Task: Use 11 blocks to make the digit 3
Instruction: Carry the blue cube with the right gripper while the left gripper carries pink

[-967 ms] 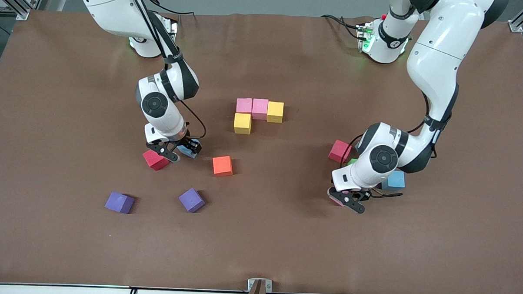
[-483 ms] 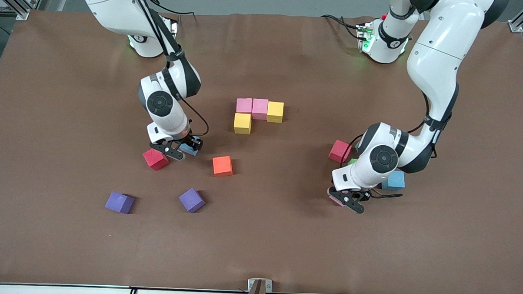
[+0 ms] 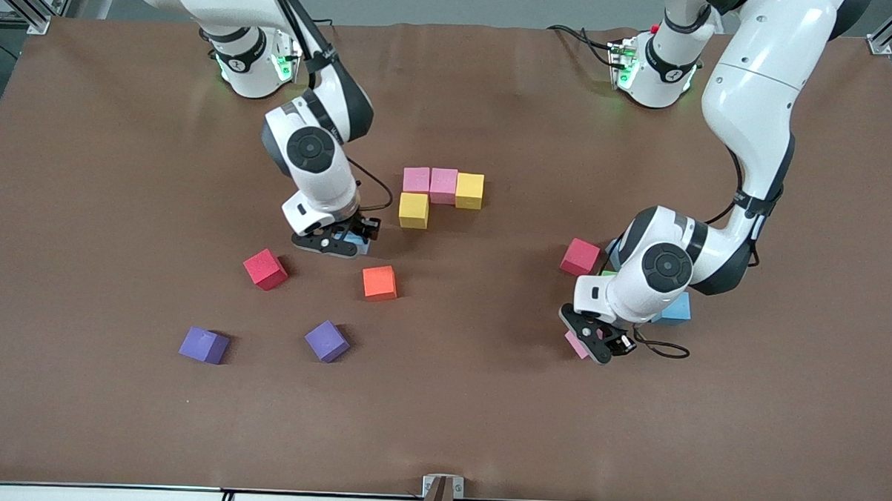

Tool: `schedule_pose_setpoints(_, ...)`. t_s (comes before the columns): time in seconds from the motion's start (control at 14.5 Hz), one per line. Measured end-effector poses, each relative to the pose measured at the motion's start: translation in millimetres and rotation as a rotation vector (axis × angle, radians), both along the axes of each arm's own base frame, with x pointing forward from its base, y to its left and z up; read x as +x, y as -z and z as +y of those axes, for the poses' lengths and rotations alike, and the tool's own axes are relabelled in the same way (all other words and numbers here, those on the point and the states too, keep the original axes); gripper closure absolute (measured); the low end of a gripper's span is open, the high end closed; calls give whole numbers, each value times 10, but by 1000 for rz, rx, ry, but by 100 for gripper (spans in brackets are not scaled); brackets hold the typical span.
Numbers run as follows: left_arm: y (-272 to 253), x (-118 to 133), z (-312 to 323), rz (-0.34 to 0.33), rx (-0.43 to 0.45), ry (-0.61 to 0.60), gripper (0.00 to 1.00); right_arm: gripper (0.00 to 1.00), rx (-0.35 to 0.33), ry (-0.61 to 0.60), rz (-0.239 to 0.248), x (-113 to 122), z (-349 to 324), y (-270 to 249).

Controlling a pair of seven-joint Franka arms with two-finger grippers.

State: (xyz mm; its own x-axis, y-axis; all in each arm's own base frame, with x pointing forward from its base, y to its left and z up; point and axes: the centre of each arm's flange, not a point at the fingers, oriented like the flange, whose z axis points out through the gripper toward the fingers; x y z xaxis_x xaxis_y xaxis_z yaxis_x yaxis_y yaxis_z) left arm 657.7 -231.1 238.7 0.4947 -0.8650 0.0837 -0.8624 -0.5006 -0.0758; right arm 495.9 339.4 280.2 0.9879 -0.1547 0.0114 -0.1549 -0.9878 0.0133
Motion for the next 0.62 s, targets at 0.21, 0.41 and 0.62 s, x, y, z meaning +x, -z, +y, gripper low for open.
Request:
schedule_pose_setpoints(0.21, -120, -5, -19, -7, 22, 161, 44, 39, 26, -46, -27, -64, 300, -163)
schedule_pose_setpoints(0.41, -168, -15, -44, 16, 44, 291, 44, 39, 42, -88, -41, -133, 567, -216)
schedule_pose_setpoints(0.62, -251, -65, -213, 32, 44, 398, 44, 39, 36, -116, -34, -135, 772, -56)
